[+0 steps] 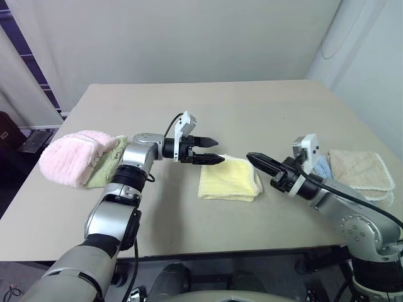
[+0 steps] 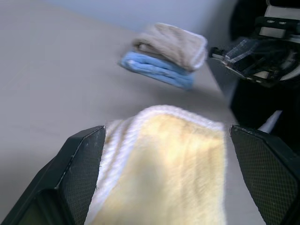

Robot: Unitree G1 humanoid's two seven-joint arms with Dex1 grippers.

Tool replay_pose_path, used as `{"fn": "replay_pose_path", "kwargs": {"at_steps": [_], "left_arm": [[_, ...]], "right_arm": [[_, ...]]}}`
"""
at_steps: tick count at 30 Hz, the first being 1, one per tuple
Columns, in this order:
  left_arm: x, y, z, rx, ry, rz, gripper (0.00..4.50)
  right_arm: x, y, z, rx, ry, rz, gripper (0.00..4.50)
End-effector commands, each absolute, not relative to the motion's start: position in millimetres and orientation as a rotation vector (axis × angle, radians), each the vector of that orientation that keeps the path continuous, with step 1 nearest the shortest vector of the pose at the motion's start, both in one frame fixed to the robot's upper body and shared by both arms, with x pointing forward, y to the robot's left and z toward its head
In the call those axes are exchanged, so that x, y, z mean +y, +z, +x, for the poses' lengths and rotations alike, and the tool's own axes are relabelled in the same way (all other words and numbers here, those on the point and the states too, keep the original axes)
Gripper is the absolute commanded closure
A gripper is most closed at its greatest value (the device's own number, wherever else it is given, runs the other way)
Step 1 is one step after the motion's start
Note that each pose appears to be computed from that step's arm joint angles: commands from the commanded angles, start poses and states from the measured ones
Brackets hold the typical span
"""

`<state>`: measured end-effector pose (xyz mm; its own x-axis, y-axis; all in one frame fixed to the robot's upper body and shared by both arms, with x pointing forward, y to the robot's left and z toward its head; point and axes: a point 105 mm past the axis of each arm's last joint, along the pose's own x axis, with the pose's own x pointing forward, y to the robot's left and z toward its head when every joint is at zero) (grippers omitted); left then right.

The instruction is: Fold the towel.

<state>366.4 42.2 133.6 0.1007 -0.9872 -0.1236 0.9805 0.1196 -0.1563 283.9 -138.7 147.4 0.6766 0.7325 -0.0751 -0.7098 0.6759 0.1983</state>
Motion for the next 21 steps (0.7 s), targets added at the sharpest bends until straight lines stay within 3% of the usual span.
{"fn": "replay_pose_path", "kwargs": {"at_steps": [1, 12, 15, 21], "left_arm": [[42.2, 146.8, 364.3, 0.118, -1.473, -0.004, 0.05], [49.5, 149.3, 376.3, 0.013, -1.354, 0.063, 0.05], [49.9, 152.3, 377.3, 0.000, -1.349, 0.037, 0.68], [46.7, 149.8, 369.9, 0.020, -1.414, 0.051, 2.92]], "right_arm": [[-138.1, 149.4, 292.4, 0.157, 0.829, 0.115, 4.50], [-142.5, 140.5, 295.4, 0.179, 0.806, 0.127, 4.50], [-141.3, 140.6, 296.1, 0.174, 0.804, 0.133, 4.50], [-140.3, 138.2, 298.2, 0.175, 0.796, 0.138, 4.50]]}}
